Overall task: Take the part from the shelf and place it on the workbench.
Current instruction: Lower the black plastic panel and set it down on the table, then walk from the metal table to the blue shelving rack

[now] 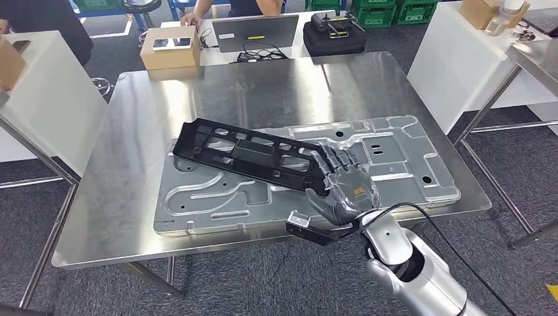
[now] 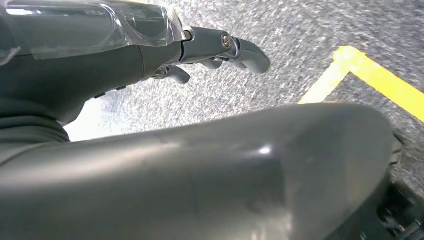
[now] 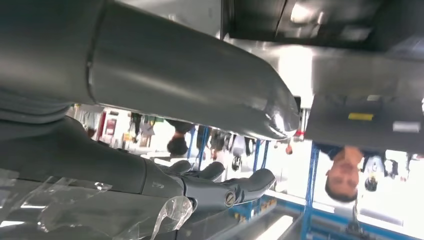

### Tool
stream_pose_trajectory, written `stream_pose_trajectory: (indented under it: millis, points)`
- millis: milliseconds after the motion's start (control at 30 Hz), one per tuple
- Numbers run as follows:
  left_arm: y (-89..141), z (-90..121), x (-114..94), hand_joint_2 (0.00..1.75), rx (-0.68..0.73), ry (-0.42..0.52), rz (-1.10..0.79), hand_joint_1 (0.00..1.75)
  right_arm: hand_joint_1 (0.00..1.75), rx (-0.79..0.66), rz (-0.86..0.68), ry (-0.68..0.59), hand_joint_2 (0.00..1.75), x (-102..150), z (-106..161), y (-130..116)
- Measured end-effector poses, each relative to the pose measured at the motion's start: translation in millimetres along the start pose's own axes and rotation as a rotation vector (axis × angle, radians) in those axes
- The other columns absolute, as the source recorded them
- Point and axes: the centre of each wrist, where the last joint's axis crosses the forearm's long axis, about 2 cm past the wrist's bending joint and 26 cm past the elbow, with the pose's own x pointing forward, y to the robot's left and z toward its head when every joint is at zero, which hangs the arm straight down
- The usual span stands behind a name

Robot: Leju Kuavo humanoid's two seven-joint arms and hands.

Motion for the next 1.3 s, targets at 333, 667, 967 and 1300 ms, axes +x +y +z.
stream_pose_trajectory:
  millis: [333, 667, 967, 1300]
  points:
    - [-10, 3, -13, 0.00, 0.008, 0.018, 0.071, 0.00, 0.00, 0.196, -0.365, 0.278, 0.00, -7, 81, 82]
    - [-18, 6, -30, 0.00, 0.035, 0.058, 0.149, 0.00, 0.00, 0.628, -0.825, 0.811, 0.00, -5, 247, 221]
    - [-15, 5, -27, 0.00, 0.061, 0.055, 0.193, 0.00, 0.00, 1.136, -1.098, 1.347, 0.00, 17, 377, 280]
    - [-13, 4, -24, 0.00, 0.042, 0.055, 0.214, 0.00, 0.00, 1.278, -1.245, 1.693, 0.00, 48, 410, 289]
